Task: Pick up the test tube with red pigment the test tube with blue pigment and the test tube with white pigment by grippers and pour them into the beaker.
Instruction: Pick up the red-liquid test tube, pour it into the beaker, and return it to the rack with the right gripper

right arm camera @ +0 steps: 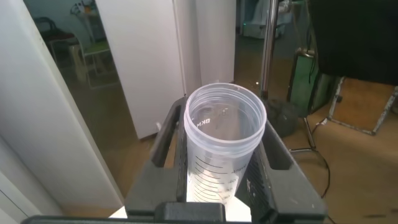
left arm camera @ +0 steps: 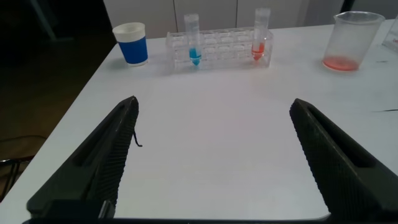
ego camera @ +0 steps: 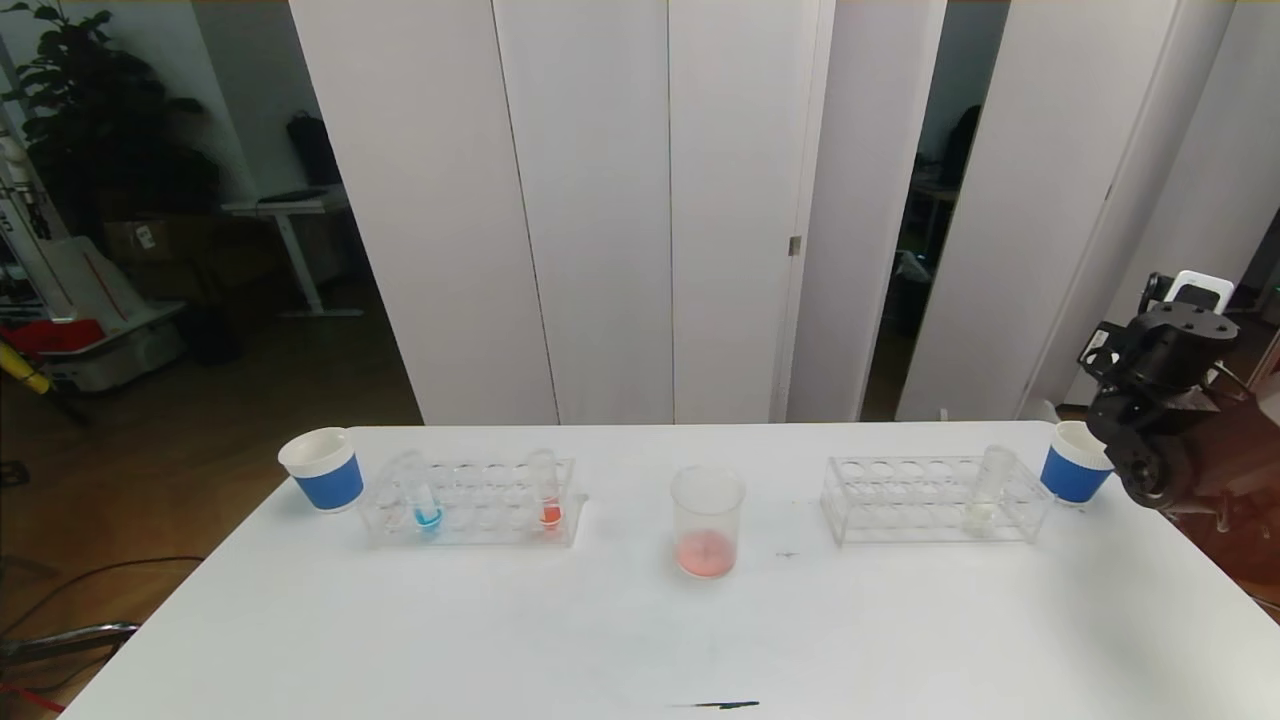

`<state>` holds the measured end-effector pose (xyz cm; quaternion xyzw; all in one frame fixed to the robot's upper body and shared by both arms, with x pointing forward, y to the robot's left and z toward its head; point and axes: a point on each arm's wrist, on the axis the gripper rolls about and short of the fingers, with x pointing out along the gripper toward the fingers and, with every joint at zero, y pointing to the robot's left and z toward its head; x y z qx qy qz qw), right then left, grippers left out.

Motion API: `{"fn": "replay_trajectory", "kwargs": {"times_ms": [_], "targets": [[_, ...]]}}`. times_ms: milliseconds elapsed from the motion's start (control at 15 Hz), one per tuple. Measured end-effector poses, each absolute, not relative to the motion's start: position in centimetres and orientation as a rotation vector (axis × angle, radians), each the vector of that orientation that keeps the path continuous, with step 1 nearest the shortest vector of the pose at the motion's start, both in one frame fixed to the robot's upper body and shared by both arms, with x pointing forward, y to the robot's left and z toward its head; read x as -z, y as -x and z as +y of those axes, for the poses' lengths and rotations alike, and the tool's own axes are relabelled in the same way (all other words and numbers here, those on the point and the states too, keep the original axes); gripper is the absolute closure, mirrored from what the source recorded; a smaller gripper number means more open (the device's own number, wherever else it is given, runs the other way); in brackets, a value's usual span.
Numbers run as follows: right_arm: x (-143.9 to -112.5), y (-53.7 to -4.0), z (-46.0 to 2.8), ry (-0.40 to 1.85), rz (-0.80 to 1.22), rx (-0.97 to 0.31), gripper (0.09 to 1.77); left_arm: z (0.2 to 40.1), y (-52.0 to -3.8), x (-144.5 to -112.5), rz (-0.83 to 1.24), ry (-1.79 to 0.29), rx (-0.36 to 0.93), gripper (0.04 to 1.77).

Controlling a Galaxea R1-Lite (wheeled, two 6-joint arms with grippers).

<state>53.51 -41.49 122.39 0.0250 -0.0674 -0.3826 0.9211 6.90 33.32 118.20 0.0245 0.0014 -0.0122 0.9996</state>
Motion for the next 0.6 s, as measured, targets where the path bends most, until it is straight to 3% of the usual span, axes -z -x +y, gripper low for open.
{"fn": "replay_trajectory", "kwargs": {"times_ms": [600], "targets": [[-116.3,-54.4,-42.1,-0.034,-0.006,0.798,1.26,33.3,-6.9,-118.2,0.002,-0.049,0.024,0.07]]}}
